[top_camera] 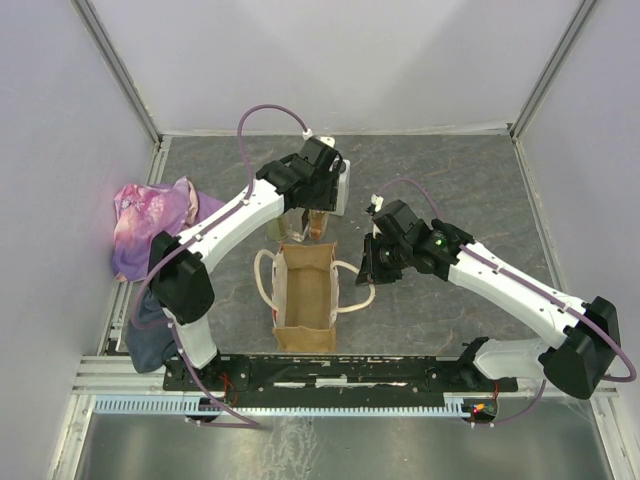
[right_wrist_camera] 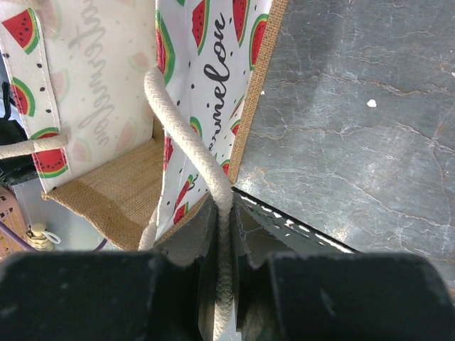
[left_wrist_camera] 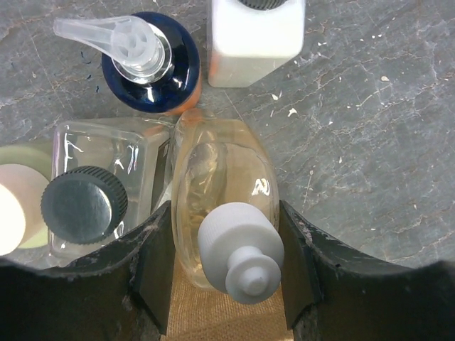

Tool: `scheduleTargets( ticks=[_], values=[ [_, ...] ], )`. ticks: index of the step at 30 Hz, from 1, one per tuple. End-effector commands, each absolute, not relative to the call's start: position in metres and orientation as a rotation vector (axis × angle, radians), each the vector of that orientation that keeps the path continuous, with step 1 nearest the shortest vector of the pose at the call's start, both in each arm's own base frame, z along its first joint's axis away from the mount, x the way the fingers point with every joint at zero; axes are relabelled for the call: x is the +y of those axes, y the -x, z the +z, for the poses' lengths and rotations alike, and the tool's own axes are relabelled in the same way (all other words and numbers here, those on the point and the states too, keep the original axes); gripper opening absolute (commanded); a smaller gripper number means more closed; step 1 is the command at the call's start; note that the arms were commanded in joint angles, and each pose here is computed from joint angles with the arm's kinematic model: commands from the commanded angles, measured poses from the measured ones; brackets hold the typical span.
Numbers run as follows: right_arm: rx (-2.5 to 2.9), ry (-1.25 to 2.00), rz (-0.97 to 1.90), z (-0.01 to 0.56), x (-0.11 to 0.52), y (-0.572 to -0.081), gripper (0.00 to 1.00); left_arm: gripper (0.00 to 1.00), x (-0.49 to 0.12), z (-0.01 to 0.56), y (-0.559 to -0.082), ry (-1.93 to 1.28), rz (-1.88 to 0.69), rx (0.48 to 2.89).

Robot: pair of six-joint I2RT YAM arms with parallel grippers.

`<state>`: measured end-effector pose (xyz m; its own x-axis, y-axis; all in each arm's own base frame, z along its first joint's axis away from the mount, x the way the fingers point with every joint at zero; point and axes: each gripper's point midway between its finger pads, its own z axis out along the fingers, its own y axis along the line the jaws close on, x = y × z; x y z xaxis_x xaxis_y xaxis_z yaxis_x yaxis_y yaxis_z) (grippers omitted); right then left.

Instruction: Take the personal care products out of the canvas bag

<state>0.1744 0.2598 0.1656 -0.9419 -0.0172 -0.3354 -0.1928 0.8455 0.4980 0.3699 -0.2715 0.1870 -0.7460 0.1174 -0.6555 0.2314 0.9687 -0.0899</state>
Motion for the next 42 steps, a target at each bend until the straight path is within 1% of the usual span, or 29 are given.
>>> scheduleTargets(
  ticks=[1, 4, 5, 7, 9, 10, 15, 20, 27, 30, 35, 39, 42],
  values=[
    [2.678, 0.167, 0.78, 0.172, 0.259, -0.175, 0.16, 0.43, -0.284, 0.222, -0.407, -0.188, -0.332, 2.222],
    [2.687, 0.166, 0.779, 0.17, 0.261, -0.176, 0.16, 0.46, -0.281, 0.211, -0.411, -0.169, -0.351, 2.231],
    [2.689, 0.167, 0.779, 0.17, 0.261, -0.176, 0.16, 0.48, -0.279, 0.207, -0.412, -0.163, -0.35, 2.238],
    [2.691, 0.168, 0.776, 0.17, 0.261, -0.176, 0.17, 0.56, -0.277, 0.205, -0.414, -0.151, -0.346, 2.242],
    [2.693, 0.166, 0.772, 0.17, 0.26, -0.176, 0.17, 0.68, -0.275, 0.202, -0.415, -0.144, -0.345, 2.249],
    [2.695, 0.168, 0.771, 0.169, 0.26, -0.176, 0.17, 0.73, -0.275, 0.202, -0.415, -0.14, -0.345, 2.248],
    [2.701, 0.172, 0.77, 0.168, 0.262, -0.177, 0.17, 0.85, -0.27, 0.201, -0.416, -0.126, -0.328, 2.249],
    [2.704, 0.175, 0.771, 0.168, 0.263, -0.177, 0.17, 0.87, -0.266, 0.206, -0.413, -0.114, -0.328, 2.261],
    [2.688, 0.175, 0.773, 0.171, 0.263, -0.179, 0.17, 0.87, -0.249, 0.274, -0.386, -0.054, -0.38, 2.195],
    [2.669, 0.173, 0.772, 0.177, 0.263, -0.182, 0.19, 0.86, -0.227, 0.295, -0.358, -0.042, -0.38, 2.176],
    [2.66, 0.182, 0.752, 0.179, 0.264, -0.187, 0.19, 0.85, -0.193, 0.32, -0.295, 0.017, -0.469, 2.158],
    [2.654, 0.202, 0.687, 0.182, 0.261, -0.195, 0.19, 0.84, -0.164, 0.312, -0.258, 0.067, -0.451, 2.192],
    [2.623, 0.209, 0.618, 0.194, 0.253, -0.205, 0.2, 0.85, -0.147, 0.306, -0.24, 0.109, -0.429, 2.195]
  ],
)
